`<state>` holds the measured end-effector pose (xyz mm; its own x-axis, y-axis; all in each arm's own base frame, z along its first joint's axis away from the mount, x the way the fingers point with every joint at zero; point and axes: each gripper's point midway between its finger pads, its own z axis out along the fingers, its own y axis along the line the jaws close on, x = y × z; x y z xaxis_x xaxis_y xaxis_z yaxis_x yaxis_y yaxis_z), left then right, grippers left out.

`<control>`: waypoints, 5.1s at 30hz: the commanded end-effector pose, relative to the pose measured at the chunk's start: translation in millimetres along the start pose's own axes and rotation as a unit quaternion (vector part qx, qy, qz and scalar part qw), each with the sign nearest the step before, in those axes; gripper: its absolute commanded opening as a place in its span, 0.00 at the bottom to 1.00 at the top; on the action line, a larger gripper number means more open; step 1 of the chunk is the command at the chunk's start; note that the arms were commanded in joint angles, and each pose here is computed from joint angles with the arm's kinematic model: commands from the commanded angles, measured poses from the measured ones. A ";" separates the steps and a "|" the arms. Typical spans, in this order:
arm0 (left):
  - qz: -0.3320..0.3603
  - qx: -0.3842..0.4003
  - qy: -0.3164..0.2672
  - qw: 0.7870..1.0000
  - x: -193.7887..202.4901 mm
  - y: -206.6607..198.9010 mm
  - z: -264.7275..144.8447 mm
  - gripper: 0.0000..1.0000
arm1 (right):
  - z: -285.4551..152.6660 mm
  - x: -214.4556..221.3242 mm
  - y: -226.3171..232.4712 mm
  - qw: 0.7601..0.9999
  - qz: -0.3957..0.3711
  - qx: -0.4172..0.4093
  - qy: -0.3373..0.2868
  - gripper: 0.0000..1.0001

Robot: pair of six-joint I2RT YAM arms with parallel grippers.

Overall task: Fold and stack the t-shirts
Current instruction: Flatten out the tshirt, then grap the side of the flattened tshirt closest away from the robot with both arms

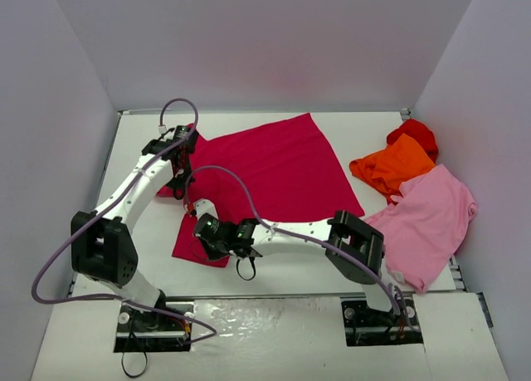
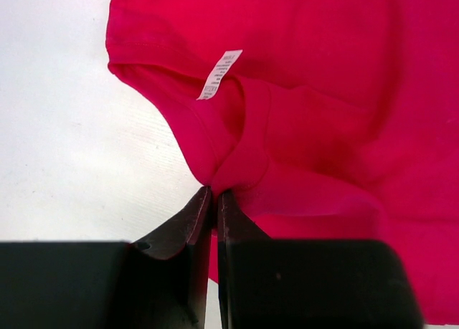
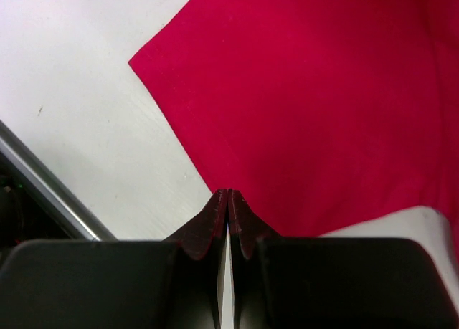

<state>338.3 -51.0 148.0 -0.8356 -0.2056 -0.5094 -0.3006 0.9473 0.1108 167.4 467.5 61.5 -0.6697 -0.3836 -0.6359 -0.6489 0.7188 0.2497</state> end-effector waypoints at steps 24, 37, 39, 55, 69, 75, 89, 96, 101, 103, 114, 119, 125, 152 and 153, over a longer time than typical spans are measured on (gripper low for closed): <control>-0.017 -0.010 -0.017 1.000 -11.6 10.5 8.4 0.00 | 7.8 70.5 15.5 0.997 -0.002 -0.050 0.062 0.00; -0.022 -0.013 -0.010 1.000 -10.8 14.0 11.0 0.07 | -51.7 126.0 28.8 0.990 0.003 -0.056 0.126 0.00; -0.023 -0.016 -0.009 1.000 -10.8 15.0 11.4 0.26 | -60.7 128.5 30.9 0.990 0.010 -0.061 0.126 0.00; -0.077 -0.003 -0.063 0.995 -42.2 23.7 -0.6 0.79 | -85.7 -33.3 -36.5 0.998 0.042 -0.014 -0.049 0.00; -0.062 -0.013 -0.056 0.996 -117.4 -25.2 86.4 0.00 | -60.7 -101.1 -191.9 0.987 0.084 0.109 -0.077 0.00; -0.066 -0.029 -0.039 0.997 -137.7 -22.4 129.6 0.00 | -43.3 -71.8 -210.1 0.988 0.083 0.128 -0.037 0.00; -0.120 -0.007 0.021 0.993 -117.2 -11.9 202.0 0.00 | -67.6 -61.2 -208.4 0.985 0.109 0.126 -0.048 0.00; -0.128 0.024 0.076 0.989 -112.3 -29.9 239.3 0.00 | -87.7 -66.7 -191.2 0.985 0.125 0.096 -0.064 0.00; -0.140 0.062 0.045 0.987 -148.8 -31.6 261.2 0.00 | -88.7 -56.0 -170.0 0.988 0.128 0.074 -0.052 0.00; -0.151 0.114 0.028 0.982 -165.1 -38.6 264.3 0.00 | -86.3 -50.2 -159.9 0.988 0.128 0.066 -0.046 0.00; -0.224 0.290 -0.043 0.930 -231.6 -35.4 251.5 0.00 | -27.5 -42.1 -23.5 0.991 0.087 -0.095 -0.031 0.00; -0.200 0.307 -0.121 0.923 -263.8 -29.8 205.0 0.20 | -7.4 -56.7 -6.5 0.990 0.065 -0.119 -0.038 0.00; -0.180 0.315 -0.180 0.914 -294.1 -21.0 146.9 0.51 | -16.3 -66.9 -19.3 0.991 0.062 -0.103 -0.057 0.00; -0.053 0.206 0.059 0.975 58.2 -17.3 -36.0 0.91 | -164.6 52.3 -280.5 0.918 0.249 0.307 -0.022 0.70; -0.041 0.195 0.065 0.978 67.5 -14.8 -38.6 0.91 | -162.1 58.6 -280.6 0.918 0.256 0.304 -0.012 0.70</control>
<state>303.1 -102.8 137.2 -0.8498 -0.4013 -0.3417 -0.2311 0.8664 -0.4428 259.7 167.6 85.2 -0.7975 0.0301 -0.6026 -0.0264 0.9961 0.0847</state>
